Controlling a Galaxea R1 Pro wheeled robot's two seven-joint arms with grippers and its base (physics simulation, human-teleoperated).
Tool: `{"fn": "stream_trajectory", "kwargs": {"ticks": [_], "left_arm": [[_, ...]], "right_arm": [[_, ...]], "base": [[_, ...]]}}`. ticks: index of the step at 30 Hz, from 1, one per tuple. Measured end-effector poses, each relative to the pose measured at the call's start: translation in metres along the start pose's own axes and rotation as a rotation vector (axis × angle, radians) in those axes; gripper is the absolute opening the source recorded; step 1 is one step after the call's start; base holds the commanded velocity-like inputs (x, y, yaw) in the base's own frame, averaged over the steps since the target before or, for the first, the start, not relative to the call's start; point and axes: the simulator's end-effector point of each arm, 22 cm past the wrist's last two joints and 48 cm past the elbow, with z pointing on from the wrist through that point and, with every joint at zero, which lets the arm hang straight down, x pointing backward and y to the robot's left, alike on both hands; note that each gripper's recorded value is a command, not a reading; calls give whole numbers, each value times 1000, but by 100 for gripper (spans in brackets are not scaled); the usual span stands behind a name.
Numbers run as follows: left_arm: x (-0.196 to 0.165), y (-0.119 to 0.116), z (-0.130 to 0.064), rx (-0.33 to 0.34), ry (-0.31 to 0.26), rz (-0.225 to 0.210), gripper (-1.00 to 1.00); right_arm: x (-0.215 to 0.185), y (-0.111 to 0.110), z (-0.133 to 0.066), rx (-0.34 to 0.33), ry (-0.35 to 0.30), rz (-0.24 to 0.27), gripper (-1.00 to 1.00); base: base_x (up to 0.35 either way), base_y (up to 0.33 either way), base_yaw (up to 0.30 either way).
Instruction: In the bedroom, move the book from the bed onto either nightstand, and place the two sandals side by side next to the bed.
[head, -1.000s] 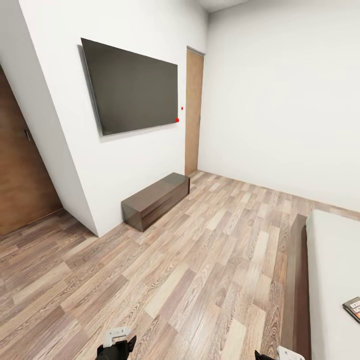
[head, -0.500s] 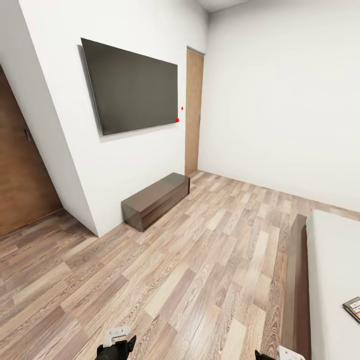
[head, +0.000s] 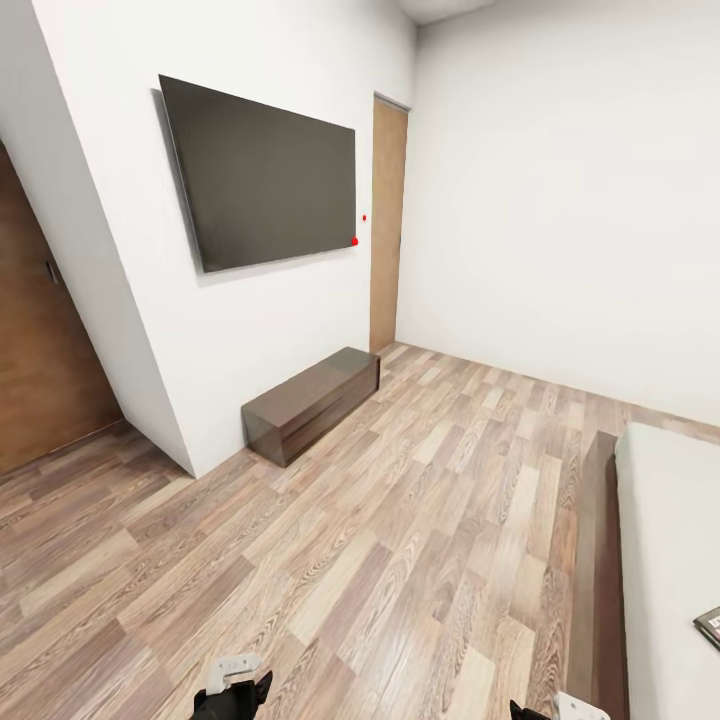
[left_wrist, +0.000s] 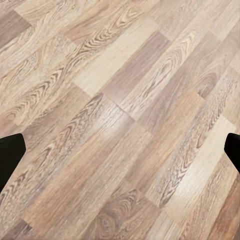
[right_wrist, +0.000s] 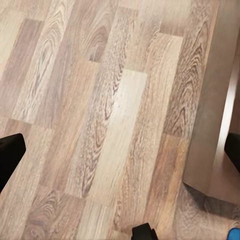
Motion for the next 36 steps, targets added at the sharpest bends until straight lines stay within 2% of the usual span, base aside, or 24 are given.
{"fn": "stream_trajectory", "kwargs": {"ticks": [8,26,36], "left_arm": [[-1,0,0,0,-1,0,100],[-12,-3,-3,5,-25,3,100],[-14,-3,-3,6,-30,4,100]], "right_arm": [[0,0,0,-1,-1,-6,100],[-11,4,-3,-10,-23,-6,100],[-13,4,-3,-11,-28,-4,100]], "base": [[2,0,-14],[0,0,-121],[37,0,-26]]}}
